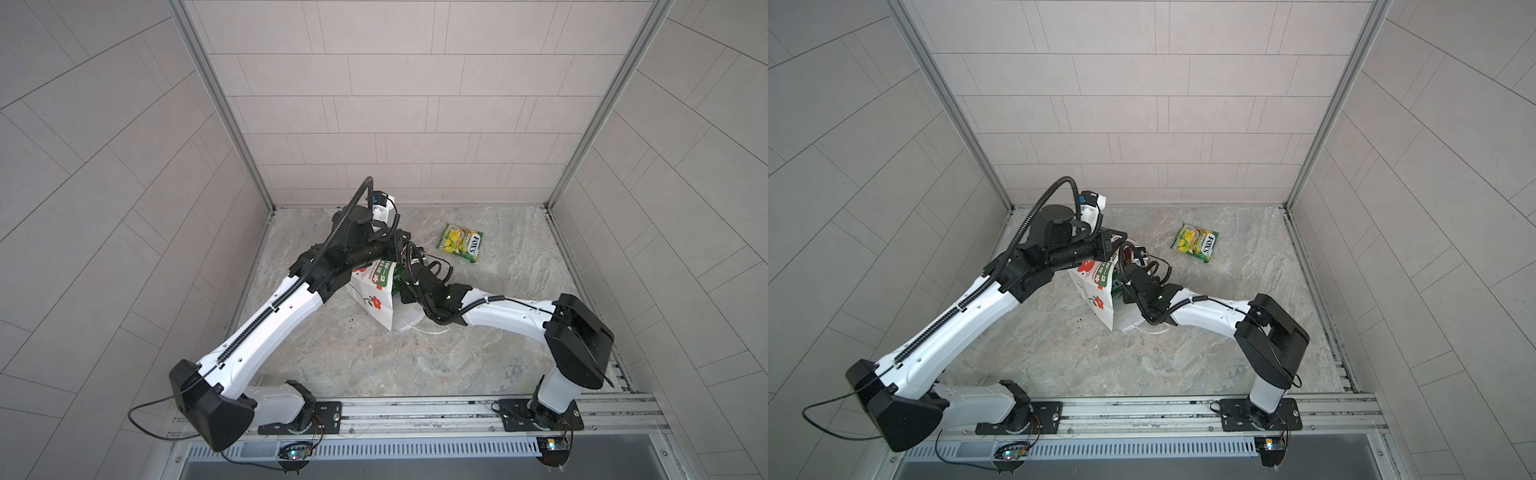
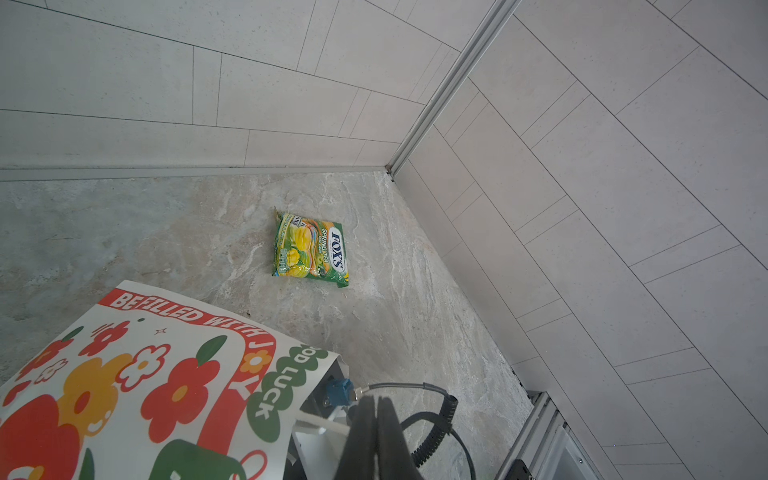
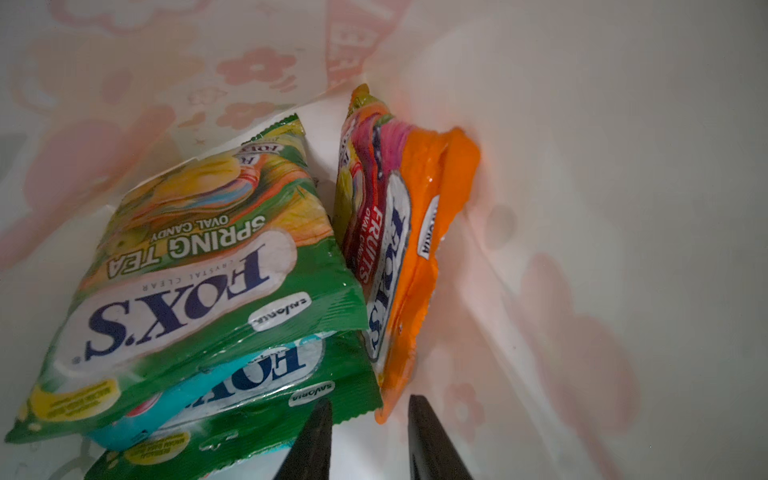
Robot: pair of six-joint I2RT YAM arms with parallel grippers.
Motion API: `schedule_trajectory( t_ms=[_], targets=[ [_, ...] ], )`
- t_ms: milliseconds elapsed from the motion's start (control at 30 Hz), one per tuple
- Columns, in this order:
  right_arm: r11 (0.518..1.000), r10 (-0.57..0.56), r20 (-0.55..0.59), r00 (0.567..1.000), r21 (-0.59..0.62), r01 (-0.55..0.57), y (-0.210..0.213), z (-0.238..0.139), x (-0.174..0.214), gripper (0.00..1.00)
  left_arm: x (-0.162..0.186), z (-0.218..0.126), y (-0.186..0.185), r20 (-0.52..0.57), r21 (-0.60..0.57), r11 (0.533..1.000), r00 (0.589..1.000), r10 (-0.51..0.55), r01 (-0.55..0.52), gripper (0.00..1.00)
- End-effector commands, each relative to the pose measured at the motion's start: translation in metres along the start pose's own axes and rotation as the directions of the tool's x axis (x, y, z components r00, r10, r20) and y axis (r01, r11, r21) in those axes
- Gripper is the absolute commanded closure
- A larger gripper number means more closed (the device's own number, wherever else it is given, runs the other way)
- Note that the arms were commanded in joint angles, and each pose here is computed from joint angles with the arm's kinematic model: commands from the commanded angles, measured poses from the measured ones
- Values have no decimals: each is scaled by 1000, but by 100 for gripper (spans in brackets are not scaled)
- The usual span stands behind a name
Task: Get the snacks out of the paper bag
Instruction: 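Reach into the bag and grasp the orange FOX'S Fruits packet with the right gripper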
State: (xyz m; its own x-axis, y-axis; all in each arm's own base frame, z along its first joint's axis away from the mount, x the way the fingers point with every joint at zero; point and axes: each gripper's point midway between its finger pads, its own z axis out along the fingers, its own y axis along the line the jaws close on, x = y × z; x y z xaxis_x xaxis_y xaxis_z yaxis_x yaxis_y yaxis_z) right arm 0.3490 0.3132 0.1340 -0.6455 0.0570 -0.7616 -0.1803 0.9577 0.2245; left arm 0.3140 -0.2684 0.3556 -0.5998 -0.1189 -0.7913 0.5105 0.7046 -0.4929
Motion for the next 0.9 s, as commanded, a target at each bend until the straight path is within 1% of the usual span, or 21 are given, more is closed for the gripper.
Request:
schedule_trajectory(
  t_ms=[0,200,533,600,733,867],
  targets=[
    [996,64,39,997,57,-66,-10,4,-7,67,-16,-17,-22,65,75,996,997,35,-40,100],
    [995,64,45,997,79,-67,-12,12,-7,60,-17,-19,-24,63,79,996,997,43,-48,100],
    [994,84,60,995,68,-88,-20,31,-17,60,-19,-20,-29,56,97,993,997,56,-61,100],
    [996,82,69,994,24,-84,-16,37,-20,60,-19,-20,-30,54,99,993,997,56,-61,100],
    [998,61,78,995,-25,-59,-9,46,-25,64,-19,-20,-30,52,99,993,997,61,-66,100],
    [998,55,63,996,-44,-52,-8,55,-27,68,-19,-22,-30,50,96,993,996,67,-72,100]
  ],
)
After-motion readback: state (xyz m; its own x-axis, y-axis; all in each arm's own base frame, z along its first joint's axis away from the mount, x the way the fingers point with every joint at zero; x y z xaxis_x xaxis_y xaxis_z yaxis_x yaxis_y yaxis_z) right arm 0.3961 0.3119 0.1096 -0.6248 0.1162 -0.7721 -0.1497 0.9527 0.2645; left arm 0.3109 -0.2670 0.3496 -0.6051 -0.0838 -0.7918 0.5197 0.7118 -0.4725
